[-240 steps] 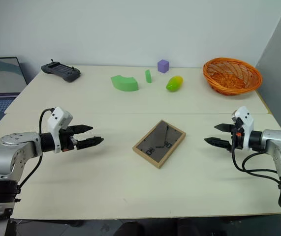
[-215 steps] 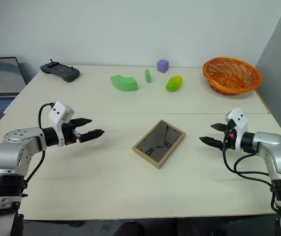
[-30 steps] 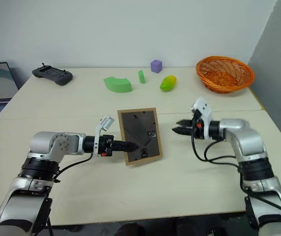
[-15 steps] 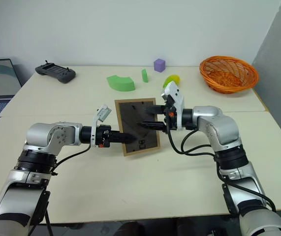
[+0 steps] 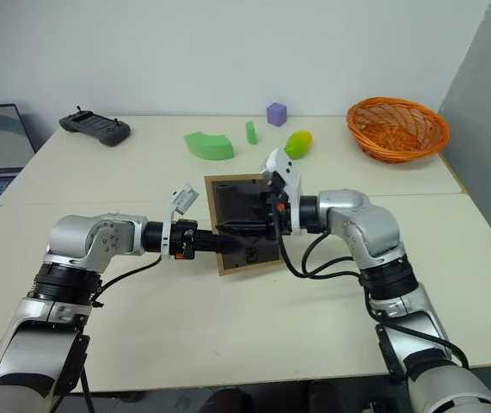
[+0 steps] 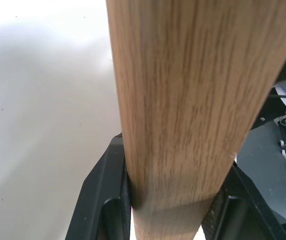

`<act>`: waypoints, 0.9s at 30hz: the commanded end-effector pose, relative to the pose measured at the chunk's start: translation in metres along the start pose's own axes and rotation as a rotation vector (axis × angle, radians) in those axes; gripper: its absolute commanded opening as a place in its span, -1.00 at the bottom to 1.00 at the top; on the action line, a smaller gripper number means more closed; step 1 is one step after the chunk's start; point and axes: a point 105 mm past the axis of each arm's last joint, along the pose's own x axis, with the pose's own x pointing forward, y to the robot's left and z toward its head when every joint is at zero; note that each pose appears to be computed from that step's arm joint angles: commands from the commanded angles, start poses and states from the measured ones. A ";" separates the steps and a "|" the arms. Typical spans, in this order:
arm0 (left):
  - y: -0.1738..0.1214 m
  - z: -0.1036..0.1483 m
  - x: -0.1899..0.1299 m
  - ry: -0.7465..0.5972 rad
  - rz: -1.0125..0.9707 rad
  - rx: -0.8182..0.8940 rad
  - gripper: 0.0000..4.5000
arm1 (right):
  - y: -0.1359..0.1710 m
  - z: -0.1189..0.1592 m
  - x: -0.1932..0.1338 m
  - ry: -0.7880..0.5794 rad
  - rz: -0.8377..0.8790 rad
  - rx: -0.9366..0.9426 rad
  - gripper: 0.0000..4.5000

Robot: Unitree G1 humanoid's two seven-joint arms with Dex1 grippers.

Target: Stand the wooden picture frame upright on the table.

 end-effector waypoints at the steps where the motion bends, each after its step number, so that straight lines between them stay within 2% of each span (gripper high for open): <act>1: -0.011 0.009 -0.007 -0.025 -0.032 0.044 -0.43 | 0.006 0.009 -0.018 -0.021 0.015 -0.008 0.67; 8: -0.016 0.006 -0.004 -0.024 -0.052 0.028 -0.43 | -0.024 -0.005 -0.046 0.040 -0.174 -0.068 0.67; 13: -0.023 0.004 -0.011 -0.044 -0.117 -0.133 -0.43 | -0.033 -0.006 -0.094 0.089 -0.278 -0.190 0.67; 15: -0.026 0.000 -0.015 -0.044 -0.148 -0.224 -0.43 | -0.033 -0.013 -0.106 0.151 -0.291 -0.312 0.67; 17: -0.030 -0.005 -0.019 -0.030 -0.183 -0.336 -0.43 | -0.033 -0.027 -0.117 0.241 -0.293 -0.529 0.67; 20: -0.038 -0.013 -0.023 0.004 -0.224 -0.449 -0.43 | -0.037 -0.048 -0.125 0.388 -0.283 -0.990 0.67; 22: -0.044 -0.013 -0.024 0.009 -0.262 -0.476 -0.43 | -0.039 -0.054 -0.127 0.389 -0.270 -1.181 0.67; 25: -0.051 -0.015 -0.024 0.023 -0.300 -0.487 -0.43 | -0.031 -0.046 -0.116 0.289 -0.236 -1.479 0.67; 27: -0.052 -0.017 -0.023 0.023 -0.310 -0.495 -0.43 | -0.030 -0.040 -0.105 0.214 -0.234 -1.557 0.67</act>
